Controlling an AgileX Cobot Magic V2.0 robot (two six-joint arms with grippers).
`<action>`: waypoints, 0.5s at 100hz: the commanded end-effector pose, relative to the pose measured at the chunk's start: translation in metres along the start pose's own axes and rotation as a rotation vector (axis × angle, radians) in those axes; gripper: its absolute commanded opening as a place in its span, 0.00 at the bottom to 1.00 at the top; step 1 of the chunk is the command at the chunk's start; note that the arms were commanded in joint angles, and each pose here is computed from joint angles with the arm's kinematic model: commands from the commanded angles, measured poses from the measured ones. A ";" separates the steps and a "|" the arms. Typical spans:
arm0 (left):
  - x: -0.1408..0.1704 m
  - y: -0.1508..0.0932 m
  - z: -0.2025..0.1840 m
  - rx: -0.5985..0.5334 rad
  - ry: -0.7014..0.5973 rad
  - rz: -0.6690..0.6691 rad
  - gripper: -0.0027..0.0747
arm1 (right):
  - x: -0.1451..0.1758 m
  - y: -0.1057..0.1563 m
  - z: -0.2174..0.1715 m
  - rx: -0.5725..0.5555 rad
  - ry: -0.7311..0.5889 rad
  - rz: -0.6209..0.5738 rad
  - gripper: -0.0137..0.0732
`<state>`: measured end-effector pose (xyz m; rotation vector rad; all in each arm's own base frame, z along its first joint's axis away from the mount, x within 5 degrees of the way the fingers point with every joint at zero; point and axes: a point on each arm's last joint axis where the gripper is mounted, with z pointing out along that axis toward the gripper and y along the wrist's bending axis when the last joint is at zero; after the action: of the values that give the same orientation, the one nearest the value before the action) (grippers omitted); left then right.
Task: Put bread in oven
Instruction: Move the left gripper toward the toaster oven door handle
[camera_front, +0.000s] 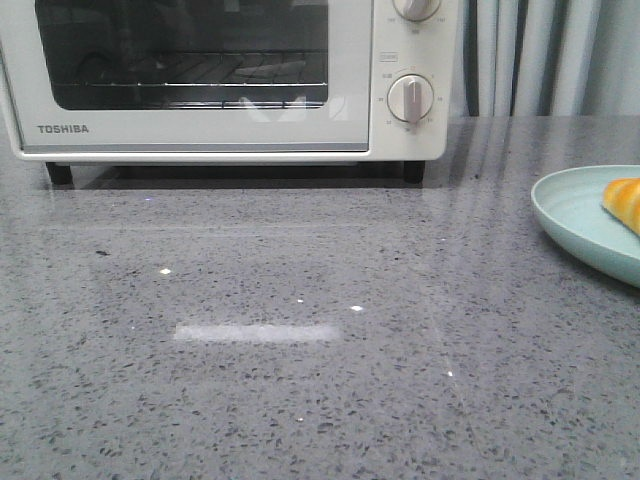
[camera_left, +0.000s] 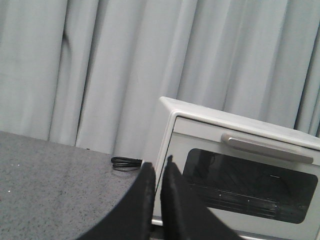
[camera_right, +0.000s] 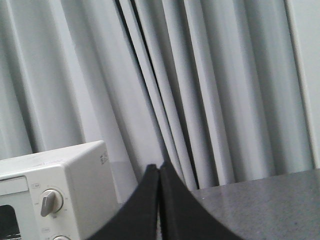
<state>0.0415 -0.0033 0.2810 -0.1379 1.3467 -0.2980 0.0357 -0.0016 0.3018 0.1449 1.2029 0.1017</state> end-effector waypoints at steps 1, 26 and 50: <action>-0.030 -0.009 0.005 0.033 -0.061 0.022 0.06 | -0.028 0.004 0.007 0.006 -0.022 -0.048 0.16; -0.087 -0.028 0.022 0.060 0.008 0.043 0.40 | -0.065 0.009 0.032 0.016 0.049 -0.037 0.45; -0.137 -0.045 0.042 0.089 0.096 0.114 0.42 | -0.099 0.016 0.053 -0.004 0.102 -0.080 0.46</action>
<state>0.0478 -0.0081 0.4024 -0.0099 1.4717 -0.2724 0.0485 -0.0060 0.3891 0.1429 1.3556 0.0628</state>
